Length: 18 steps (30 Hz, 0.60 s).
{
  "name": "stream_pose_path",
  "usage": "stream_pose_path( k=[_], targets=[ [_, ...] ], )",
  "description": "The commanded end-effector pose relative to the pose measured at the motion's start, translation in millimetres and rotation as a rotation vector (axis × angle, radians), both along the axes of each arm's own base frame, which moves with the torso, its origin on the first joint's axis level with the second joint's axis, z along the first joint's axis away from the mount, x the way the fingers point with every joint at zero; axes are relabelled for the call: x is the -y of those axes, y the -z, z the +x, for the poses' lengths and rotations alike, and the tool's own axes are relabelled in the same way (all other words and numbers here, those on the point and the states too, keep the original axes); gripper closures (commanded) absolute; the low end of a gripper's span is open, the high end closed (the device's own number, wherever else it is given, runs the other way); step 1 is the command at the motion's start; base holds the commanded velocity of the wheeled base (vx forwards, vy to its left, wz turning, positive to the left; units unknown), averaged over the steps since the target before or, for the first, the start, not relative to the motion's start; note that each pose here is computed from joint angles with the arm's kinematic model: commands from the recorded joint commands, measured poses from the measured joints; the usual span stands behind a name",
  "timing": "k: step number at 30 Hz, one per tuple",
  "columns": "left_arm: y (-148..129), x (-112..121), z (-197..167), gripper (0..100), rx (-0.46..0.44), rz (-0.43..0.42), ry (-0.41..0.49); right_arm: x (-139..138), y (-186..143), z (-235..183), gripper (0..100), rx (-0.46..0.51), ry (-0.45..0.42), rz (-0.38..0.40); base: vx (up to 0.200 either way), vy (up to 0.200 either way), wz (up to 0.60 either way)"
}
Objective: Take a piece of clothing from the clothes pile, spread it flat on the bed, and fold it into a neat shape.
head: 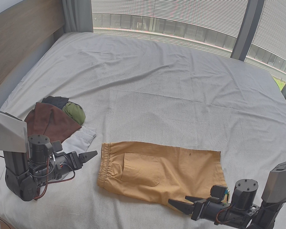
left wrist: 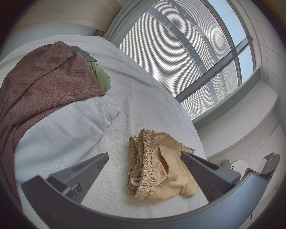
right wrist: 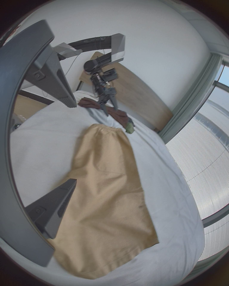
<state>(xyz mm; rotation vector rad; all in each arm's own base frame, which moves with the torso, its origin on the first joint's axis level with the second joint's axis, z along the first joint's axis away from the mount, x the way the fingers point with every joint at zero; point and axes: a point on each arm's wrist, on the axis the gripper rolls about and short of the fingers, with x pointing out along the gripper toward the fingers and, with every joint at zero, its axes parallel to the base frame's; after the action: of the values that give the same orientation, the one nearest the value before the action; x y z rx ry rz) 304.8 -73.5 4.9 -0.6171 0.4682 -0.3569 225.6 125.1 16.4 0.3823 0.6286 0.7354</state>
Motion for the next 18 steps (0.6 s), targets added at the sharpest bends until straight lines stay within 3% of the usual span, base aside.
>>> stream_pose_path(
  k=[1, 10, 18],
  targets=[
    [2.5, 0.3, -0.6, 0, -0.009, 0.002, 0.001, 4.1, -23.8, 19.7, 0, 0.117, 0.042, 0.062, 0.000, 0.000, 0.00],
    [12.6, 1.5, 5.0, 0, -0.035, -0.015, -0.011, 15.3, -27.9, 27.9, 0, 0.143, 0.089, 0.067, 0.000, 0.000, 0.00],
    [22.3, 20.3, 7.4, 0, -0.062, -0.035, 0.027, 15.8, -25.8, 27.7, 0, 0.135, 0.091, 0.062, 0.000, 0.000, 0.00]
  ],
)
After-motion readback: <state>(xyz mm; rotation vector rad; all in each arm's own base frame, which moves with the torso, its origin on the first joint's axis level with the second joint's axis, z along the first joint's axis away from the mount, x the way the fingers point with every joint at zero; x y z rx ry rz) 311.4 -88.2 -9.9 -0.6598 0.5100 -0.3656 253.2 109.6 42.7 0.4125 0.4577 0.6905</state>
